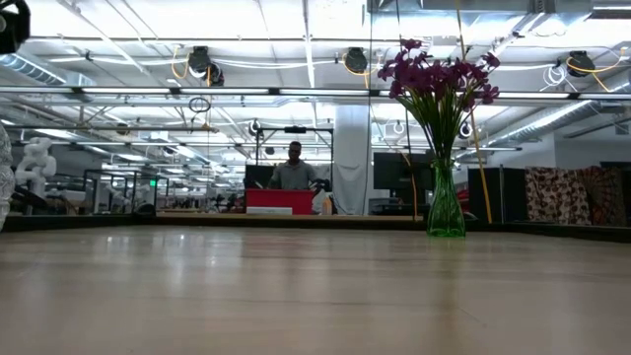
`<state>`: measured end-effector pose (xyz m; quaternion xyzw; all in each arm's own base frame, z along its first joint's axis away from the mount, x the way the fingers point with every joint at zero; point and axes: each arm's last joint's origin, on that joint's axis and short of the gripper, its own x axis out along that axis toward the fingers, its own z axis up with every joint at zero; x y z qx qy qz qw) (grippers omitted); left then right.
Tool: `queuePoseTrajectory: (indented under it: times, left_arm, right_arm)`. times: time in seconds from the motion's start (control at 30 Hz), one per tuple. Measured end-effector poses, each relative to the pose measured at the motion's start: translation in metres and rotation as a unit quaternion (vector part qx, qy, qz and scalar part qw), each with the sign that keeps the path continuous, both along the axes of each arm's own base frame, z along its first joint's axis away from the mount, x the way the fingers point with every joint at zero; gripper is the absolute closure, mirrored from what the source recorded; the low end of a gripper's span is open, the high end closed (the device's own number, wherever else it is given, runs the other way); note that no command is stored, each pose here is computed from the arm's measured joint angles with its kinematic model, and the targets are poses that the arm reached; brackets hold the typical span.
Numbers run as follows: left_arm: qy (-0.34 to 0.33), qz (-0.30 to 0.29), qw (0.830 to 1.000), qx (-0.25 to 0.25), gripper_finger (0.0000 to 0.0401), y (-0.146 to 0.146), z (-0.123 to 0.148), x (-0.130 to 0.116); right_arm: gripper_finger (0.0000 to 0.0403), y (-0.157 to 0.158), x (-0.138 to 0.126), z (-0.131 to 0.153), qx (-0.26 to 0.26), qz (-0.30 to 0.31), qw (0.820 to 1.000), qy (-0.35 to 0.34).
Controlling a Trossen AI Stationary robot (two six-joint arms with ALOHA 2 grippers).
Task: Sort flowers into vase by color
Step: Put the white flower into the transparent vase
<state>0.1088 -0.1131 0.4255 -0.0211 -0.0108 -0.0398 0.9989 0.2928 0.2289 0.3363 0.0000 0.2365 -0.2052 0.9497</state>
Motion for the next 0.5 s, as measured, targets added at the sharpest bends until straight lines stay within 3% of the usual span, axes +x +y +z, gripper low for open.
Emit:
queuePoseTrajectory:
  times: [0.5]
  left_arm:
    - [0.007,-0.051,0.999,0.012,0.0384,-0.029,-0.011,0.004]
  right_arm:
    - [0.0232,0.000,0.000,-0.005,-0.003,-0.002,1.000,0.001]
